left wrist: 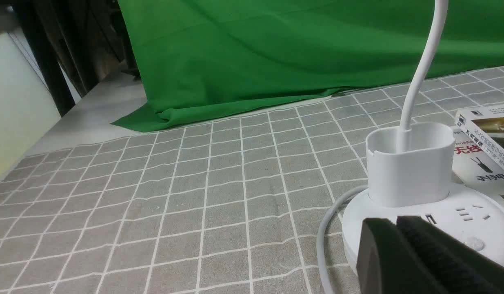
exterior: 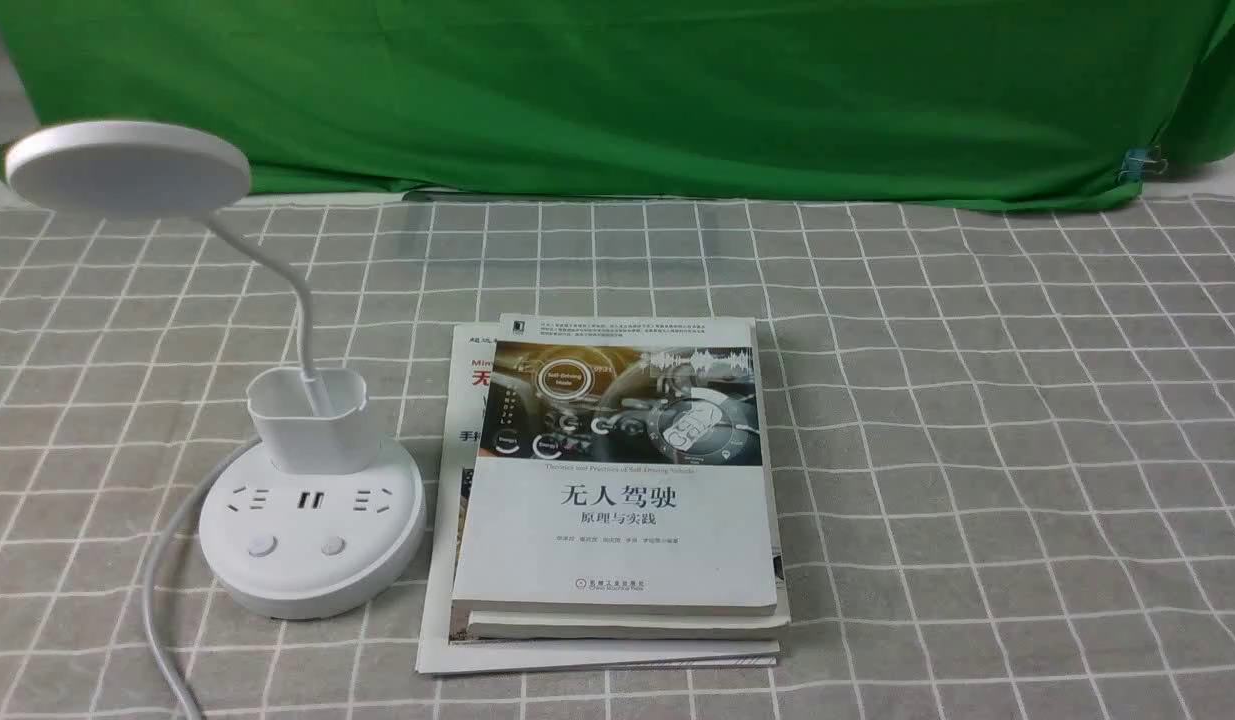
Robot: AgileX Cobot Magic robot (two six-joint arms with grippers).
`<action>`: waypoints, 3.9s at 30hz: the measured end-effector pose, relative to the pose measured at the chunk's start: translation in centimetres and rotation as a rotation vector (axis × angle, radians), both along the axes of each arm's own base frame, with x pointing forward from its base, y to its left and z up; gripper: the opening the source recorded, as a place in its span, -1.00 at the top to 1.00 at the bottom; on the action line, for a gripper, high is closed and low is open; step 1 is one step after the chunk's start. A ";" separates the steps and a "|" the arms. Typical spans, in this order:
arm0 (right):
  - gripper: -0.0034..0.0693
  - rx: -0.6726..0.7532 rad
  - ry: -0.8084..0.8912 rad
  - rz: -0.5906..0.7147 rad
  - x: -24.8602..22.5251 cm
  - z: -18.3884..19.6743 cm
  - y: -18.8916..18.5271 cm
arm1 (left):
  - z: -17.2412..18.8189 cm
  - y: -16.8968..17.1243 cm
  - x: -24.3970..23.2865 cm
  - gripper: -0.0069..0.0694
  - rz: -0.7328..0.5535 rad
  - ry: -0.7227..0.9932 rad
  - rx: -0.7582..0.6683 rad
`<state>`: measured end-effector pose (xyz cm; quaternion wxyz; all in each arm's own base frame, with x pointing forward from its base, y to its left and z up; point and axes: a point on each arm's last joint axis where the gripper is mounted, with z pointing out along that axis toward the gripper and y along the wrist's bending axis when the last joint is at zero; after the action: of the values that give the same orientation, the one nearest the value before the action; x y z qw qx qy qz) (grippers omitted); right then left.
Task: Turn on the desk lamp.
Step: Use the left arm to press the button switch on the lamp holder
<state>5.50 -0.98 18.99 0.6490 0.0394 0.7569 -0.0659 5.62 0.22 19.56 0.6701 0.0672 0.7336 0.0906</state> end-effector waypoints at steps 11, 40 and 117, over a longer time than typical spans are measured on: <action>0.23 0.000 0.000 0.000 0.0 0.0 0.0 | 0.0 0.0 0.0 0.77 0.000 0.000 0.000; 0.23 0.000 0.000 0.000 0.0 0.0 0.0 | 2.1 0.0 -0.1 0.77 0.006 -0.221 0.273; 0.23 0.000 0.000 0.000 0.0 0.0 0.0 | -0.9 -7.4 20.8 0.77 -0.103 0.996 -0.145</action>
<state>5.50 -0.98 18.99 0.6490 0.0395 0.7569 -0.0658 26.40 -7.22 18.69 0.2453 0.0917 0.9644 -0.0369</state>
